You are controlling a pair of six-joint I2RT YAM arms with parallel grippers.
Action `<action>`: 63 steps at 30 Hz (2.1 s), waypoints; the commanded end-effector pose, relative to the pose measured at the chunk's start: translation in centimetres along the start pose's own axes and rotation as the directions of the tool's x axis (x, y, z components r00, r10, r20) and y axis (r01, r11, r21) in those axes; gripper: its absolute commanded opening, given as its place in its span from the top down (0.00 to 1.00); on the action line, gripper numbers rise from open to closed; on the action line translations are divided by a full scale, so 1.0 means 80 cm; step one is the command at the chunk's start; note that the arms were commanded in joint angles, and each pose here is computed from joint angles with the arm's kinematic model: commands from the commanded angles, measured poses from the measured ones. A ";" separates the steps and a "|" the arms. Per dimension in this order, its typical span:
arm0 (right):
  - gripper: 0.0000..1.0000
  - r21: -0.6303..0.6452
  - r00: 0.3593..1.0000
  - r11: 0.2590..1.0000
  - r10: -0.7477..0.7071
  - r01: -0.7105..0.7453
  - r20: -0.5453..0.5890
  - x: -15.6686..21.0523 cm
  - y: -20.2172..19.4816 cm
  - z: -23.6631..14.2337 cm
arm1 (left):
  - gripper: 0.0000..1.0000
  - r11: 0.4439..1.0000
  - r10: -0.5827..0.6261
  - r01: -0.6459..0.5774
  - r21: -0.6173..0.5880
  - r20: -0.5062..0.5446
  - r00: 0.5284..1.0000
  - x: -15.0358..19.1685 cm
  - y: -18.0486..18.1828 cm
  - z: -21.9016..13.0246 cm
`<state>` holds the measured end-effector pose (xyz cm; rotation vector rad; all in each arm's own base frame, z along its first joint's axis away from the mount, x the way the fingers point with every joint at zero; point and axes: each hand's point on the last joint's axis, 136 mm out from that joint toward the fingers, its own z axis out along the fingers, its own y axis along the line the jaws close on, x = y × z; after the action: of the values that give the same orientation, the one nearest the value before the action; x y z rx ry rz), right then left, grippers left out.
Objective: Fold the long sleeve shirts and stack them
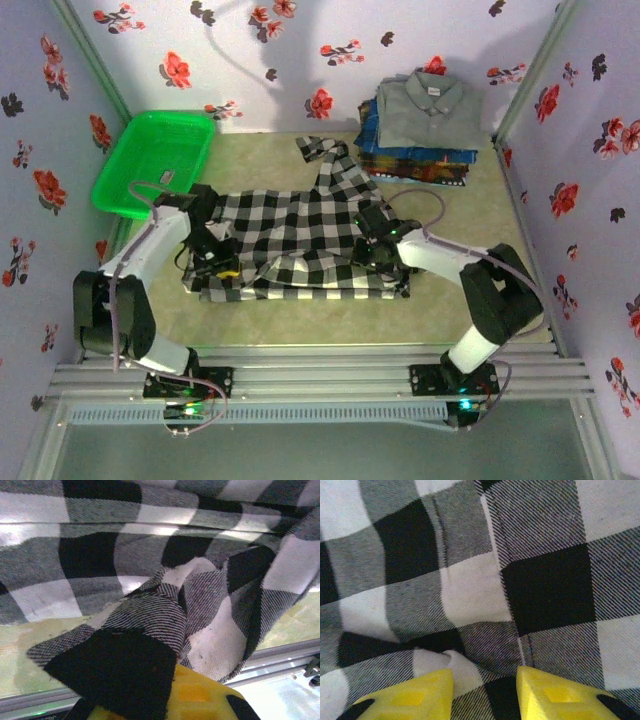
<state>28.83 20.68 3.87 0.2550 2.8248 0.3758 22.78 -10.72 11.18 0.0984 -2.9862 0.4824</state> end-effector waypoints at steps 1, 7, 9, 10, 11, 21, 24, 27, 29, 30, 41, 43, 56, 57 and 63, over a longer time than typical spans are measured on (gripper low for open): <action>0.61 0.007 1.000 1.000 0.004 -0.004 -0.005 -0.001 0.005 0.011 | 1.00 0.999 0.026 -0.027 -0.038 -0.027 0.999 -0.006 0.014 -0.002; 0.64 0.089 1.000 0.996 -0.023 0.024 -0.015 0.003 -0.010 0.030 | 0.89 0.994 -0.005 0.004 -0.107 -0.008 1.000 -0.031 0.041 -0.006; 0.64 0.088 0.999 0.996 -0.029 0.032 -0.029 0.008 -0.009 0.036 | 0.79 0.980 -0.076 0.092 -0.175 0.097 0.992 -0.058 0.073 -0.017; 0.64 0.085 0.999 0.996 -0.034 0.037 -0.035 0.010 -0.007 0.039 | 0.72 0.972 -0.124 0.150 -0.181 0.145 0.982 -0.070 0.086 -0.025; 0.63 0.079 0.998 0.996 -0.043 0.046 -0.038 0.012 -0.003 0.040 | 0.64 0.964 -0.173 0.207 -0.164 0.201 0.964 -0.084 0.095 -0.033; 0.55 0.060 0.995 0.995 -0.076 0.081 -0.068 0.023 0.006 0.040 | 0.19 0.958 -0.275 0.285 0.022 0.338 0.900 -0.093 0.058 -0.075; 0.53 0.062 0.994 0.994 -0.082 0.087 -0.075 0.024 0.006 0.040 | 0.17 0.966 -0.253 0.258 0.013 0.235 0.938 -0.050 0.045 -0.049; 0.52 0.058 0.992 0.994 -0.085 0.090 -0.088 0.025 0.009 0.042 | 0.18 0.957 -0.291 0.290 0.028 0.154 0.944 -0.011 0.047 -0.023; 0.52 0.063 0.992 0.993 -0.089 0.095 -0.090 0.024 0.008 0.043 | 0.20 0.944 -0.327 0.318 0.091 0.115 0.938 0.007 0.038 -0.007; 0.52 0.061 0.992 0.993 -0.092 0.097 -0.089 0.023 0.010 0.042 | 0.21 0.939 -0.337 0.327 0.103 0.100 0.936 0.014 0.036 0.001; 0.52 0.069 0.991 0.993 -0.093 0.100 -0.100 0.024 0.009 0.044 | 0.24 0.964 -0.263 0.261 0.046 0.067 0.962 0.029 0.008 0.050; 0.52 0.068 0.991 0.993 -0.089 0.096 -0.103 0.027 0.009 0.045 | 0.26 0.968 -0.247 0.249 -0.017 0.080 0.966 0.028 0.019 0.055; 0.52 0.073 0.991 0.993 -0.081 0.089 -0.102 0.031 0.003 0.046 | 0.32 0.944 0.084 -0.050 -0.326 0.092 0.992 0.012 0.031 0.064; 0.52 0.074 0.991 0.993 -0.081 0.089 -0.103 0.031 0.003 0.045 | 0.33 0.938 0.105 -0.066 -0.340 0.099 0.990 0.009 0.030 0.065; 0.52 0.074 0.991 0.993 -0.080 0.088 -0.110 0.034 0.001 0.049 | 0.37 0.880 0.212 -0.140 -0.454 0.110 0.971 -0.021 0.032 0.065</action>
<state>29.70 23.15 2.05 0.1431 2.8519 0.3294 21.47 -10.41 4.83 -0.0716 -3.1292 -0.0737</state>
